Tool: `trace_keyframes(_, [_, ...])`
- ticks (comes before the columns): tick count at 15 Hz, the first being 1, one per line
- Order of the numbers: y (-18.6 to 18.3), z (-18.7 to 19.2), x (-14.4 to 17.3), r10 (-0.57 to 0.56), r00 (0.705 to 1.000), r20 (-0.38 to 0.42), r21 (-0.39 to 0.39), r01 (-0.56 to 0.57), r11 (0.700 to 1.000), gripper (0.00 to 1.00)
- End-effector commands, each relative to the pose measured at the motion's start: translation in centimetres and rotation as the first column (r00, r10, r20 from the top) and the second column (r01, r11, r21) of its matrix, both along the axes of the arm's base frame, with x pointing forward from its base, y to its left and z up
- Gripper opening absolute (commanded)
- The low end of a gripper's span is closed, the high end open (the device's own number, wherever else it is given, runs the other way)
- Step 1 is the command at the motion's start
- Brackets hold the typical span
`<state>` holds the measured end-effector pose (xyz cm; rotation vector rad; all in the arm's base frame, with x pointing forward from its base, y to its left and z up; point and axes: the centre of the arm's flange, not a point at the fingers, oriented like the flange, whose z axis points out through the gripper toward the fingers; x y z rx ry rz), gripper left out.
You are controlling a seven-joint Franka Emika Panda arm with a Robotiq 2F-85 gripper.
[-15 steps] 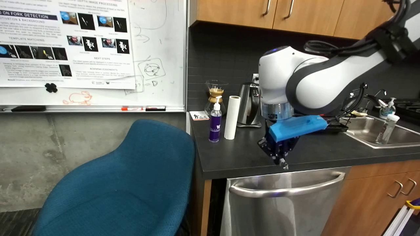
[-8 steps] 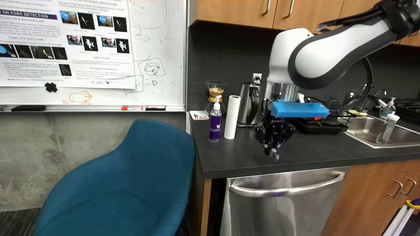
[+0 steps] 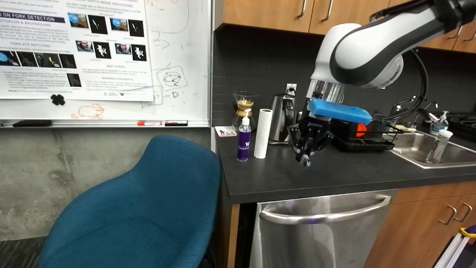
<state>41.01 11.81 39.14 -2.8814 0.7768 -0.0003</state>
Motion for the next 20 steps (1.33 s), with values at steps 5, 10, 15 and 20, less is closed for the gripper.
trace_keyframes(5, [-0.8,2.5,1.0,-0.17,0.984,0.043,0.008,0.17,0.985,0.05])
trace_keyframes(10, [-2.1,3.7,3.8,-0.246,0.967,0.064,0.097,0.239,0.966,0.05])
trace_keyframes(15, [-6.7,4.9,6.3,-0.307,0.946,0.108,0.032,0.305,0.952,0.05])
trace_keyframes(20, [-11.9,5.6,7.9,-0.342,0.931,0.132,-0.002,0.345,0.939,0.05])
